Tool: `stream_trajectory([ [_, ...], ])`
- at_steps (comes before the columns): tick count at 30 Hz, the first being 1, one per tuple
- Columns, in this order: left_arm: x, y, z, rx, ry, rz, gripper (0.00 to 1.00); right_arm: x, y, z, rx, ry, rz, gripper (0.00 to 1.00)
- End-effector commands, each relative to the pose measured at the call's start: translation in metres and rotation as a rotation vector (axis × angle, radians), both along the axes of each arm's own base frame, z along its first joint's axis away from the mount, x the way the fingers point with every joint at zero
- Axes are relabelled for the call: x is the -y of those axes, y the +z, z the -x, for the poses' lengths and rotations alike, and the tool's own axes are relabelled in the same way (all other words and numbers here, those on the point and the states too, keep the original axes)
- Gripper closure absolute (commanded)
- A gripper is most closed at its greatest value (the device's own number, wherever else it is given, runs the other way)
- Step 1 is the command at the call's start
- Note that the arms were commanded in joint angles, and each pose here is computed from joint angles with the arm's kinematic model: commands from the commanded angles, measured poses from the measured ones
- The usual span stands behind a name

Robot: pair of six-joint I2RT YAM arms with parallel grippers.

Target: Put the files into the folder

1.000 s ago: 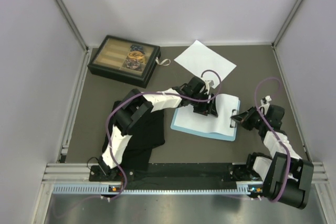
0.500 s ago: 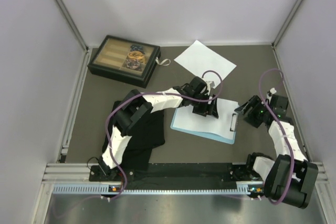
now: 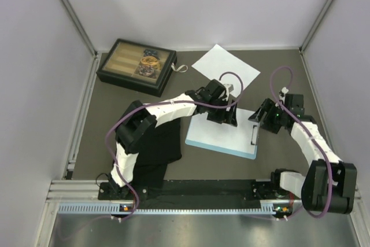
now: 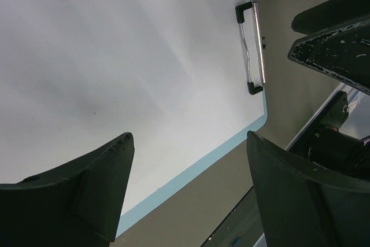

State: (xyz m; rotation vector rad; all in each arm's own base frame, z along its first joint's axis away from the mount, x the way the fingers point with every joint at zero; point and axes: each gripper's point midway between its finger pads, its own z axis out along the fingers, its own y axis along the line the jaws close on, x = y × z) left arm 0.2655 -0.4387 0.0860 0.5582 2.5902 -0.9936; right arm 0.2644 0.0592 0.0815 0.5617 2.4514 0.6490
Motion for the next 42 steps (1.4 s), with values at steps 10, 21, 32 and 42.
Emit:
stream_trajectory([
  [10, 0.033, 0.095, -0.169, 0.25, 0.232, 0.466, 0.25, 0.014, 0.048, -0.137, 0.118, -0.058, -0.047, 0.16],
  [21, 0.045, 0.064, -0.296, 0.313, 0.429, 0.607, 0.44, 0.023, 0.007, -0.217, 0.041, -0.22, -0.085, 0.21],
  [32, 0.028, -0.021, -0.304, 0.113, 0.584, 0.502, 0.56, 0.027, -0.021, -0.242, 0.035, -0.235, -0.026, 0.23],
  [42, 0.016, -0.069, -0.294, -0.009, 0.645, 0.401, 0.66, 0.003, -0.04, -0.263, 0.009, -0.18, -0.022, 0.23],
])
